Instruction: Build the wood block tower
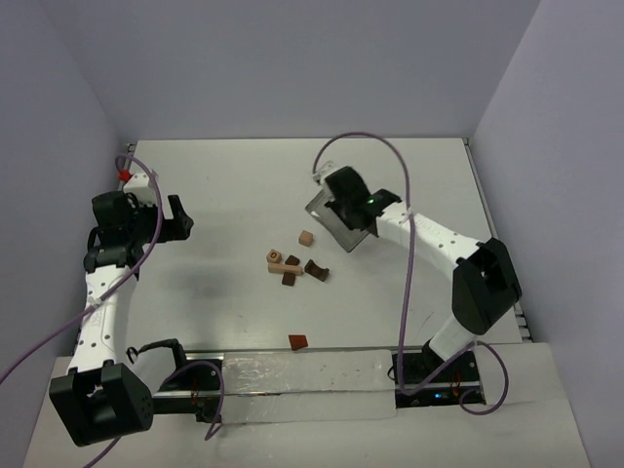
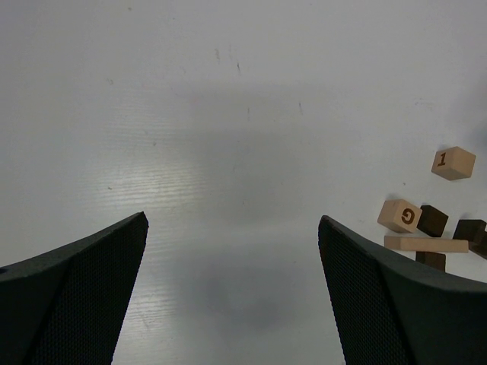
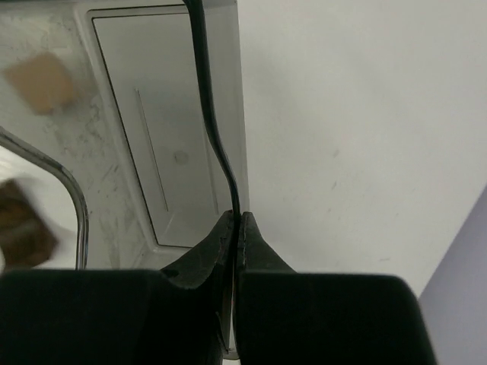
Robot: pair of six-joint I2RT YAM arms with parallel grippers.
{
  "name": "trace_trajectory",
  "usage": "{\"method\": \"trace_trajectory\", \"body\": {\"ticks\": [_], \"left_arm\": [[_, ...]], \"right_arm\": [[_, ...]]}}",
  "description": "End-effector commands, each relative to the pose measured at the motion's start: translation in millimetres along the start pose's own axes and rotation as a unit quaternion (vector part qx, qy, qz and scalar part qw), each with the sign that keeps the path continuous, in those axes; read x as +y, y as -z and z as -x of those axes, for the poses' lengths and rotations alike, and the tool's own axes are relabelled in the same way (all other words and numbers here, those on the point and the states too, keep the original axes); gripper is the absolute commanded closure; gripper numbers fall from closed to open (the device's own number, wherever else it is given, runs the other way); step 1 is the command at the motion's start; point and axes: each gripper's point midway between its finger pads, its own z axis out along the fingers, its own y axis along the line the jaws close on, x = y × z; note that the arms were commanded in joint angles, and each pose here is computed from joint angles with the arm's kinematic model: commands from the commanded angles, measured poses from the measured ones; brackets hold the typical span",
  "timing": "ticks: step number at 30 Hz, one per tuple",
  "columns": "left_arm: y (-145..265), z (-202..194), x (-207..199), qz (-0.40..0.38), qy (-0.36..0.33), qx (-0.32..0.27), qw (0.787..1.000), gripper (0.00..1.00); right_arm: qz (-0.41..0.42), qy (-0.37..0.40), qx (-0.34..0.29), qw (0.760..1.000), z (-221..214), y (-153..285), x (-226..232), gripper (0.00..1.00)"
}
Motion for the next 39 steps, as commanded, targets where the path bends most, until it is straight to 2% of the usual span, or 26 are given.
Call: {"method": "trace_trajectory", "body": {"ticks": [1, 6, 12, 20, 25, 39], "left_arm": [[13, 27, -13, -0.034, -0.041, -0.042, 0.998, 0.01], [11, 26, -21, -0.056, -0.04, -0.046, 0.997, 0.01], [2, 26, -23, -0.069, -0.034, -0.042, 0.996, 0.01], [-3, 19, -22, -0.071, -0.034, -0.033, 0.996, 0.01], [-6, 16, -20, -0.067, -0.033, -0.027, 0.997, 0.01], [-12, 18, -19, -0.068, -0.025, -0.018, 0.997, 0.01]], "right_arm": [[0.028, -0.102, 0.04, 0.994, -29, 1, -58, 1.0], [0.01, -0.152, 0.089, 0.984, -83, -14, -138, 1.0], [-0.006, -0.213, 0.124, 0.969, -129, -38, -224, 1.0], [0.014, -0.279, 0.134, 0.951, -151, -88, -303, 1.0], [0.012, -0.287, 0.122, 0.95, -149, -116, -322, 1.0], [0.043, -0.321, 0.147, 0.934, -179, -154, -304, 0.98]]}}
